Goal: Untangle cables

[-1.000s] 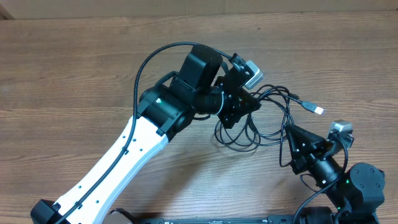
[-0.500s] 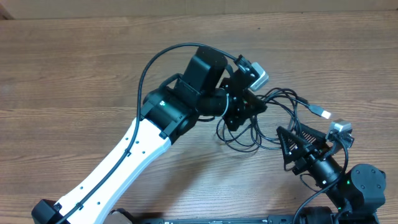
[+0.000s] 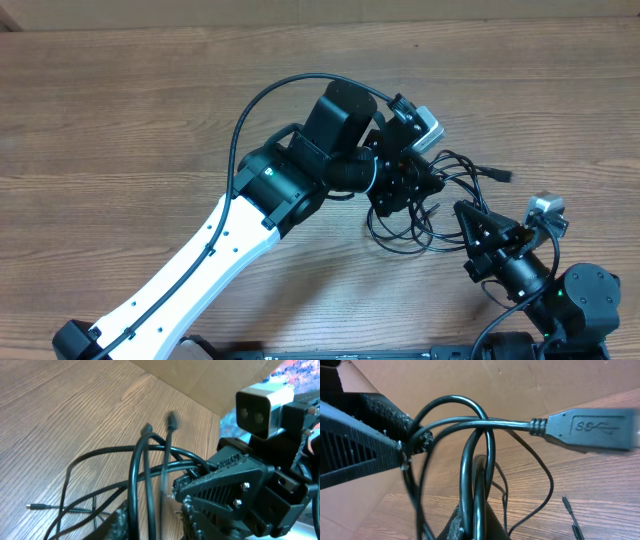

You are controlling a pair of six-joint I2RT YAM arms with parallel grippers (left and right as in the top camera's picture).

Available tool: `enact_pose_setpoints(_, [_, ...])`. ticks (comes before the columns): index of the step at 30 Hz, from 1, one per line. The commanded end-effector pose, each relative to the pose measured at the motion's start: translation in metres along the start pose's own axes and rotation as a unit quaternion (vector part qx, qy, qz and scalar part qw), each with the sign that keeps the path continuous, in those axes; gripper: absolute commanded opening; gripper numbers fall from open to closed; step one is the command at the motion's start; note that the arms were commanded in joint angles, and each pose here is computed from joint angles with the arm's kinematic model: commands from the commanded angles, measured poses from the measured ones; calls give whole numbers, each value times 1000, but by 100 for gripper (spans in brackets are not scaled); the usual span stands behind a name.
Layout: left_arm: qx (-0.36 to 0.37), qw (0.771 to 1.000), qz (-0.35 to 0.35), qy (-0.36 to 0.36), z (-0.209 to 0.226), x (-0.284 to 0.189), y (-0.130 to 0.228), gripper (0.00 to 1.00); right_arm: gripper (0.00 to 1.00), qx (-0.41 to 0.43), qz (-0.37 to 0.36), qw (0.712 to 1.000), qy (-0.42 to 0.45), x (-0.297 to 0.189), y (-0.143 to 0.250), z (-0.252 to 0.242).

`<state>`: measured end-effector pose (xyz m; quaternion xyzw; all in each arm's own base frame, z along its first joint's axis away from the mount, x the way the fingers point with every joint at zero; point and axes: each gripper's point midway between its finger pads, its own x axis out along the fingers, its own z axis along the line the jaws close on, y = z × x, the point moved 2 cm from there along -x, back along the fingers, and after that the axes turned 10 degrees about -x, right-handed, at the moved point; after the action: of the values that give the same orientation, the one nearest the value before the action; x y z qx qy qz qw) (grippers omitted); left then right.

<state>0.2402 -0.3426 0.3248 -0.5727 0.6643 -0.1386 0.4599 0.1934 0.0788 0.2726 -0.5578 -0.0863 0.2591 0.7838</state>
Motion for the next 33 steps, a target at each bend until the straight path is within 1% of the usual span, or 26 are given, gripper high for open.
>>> enact_pose_setpoints(1, [6, 1000, -15, -22, -2, -9, -8, 35, 3, -8, -13, 1000, -2, -3, -7, 3])
enact_pose_setpoints(5, [-4, 999, -8, -48, 7, -10, -3, 37, 4, -8, -13, 1000, -2, -3, -7, 3])
enact_pose_setpoints(10, [-20, 994, 3, -110, 26, -13, 5, 39, 4, -8, -13, 1000, 0, -3, -7, 3])
enact_pose_setpoints(15, [-24, 993, 11, -117, 28, -14, 9, 41, 4, -8, -14, 1000, 0, -3, -7, 3])
enact_pose_setpoints(17, [-25, 992, 10, -122, 30, -14, 9, 40, 4, -8, -14, 1000, 0, -3, -7, 3])
enact_pose_setpoints(18, [-25, 992, 10, -127, 31, -14, 9, 37, 4, -8, -14, 1000, 0, -3, -7, 3])
enact_pose_setpoints(19, [-25, 990, 8, -138, 35, -15, 9, 25, 4, -8, -14, 1000, 0, -3, -7, 3])
enact_pose_setpoints(21, [-25, 990, 7, -141, 36, -15, 8, 16, 4, -8, -13, 1000, 0, -3, -7, 3])
enact_pose_setpoints(26, [-24, 989, 6, -146, 37, -16, 8, 5, 4, -8, -14, 1000, 0, -3, -7, 3])
enact_pose_setpoints(27, [-24, 989, 6, -146, 37, -16, 8, 5, 4, -8, -14, 1000, 0, -3, -7, 3])
enact_pose_setpoints(29, [-25, 989, 6, -146, 37, -16, 8, 6, 4, -8, -14, 1000, 0, -3, -7, 3])
enact_pose_setpoints(33, [-27, 989, 10, -146, 37, -16, 10, 18, 4, -8, -13, 1000, 0, -3, -7, 3])
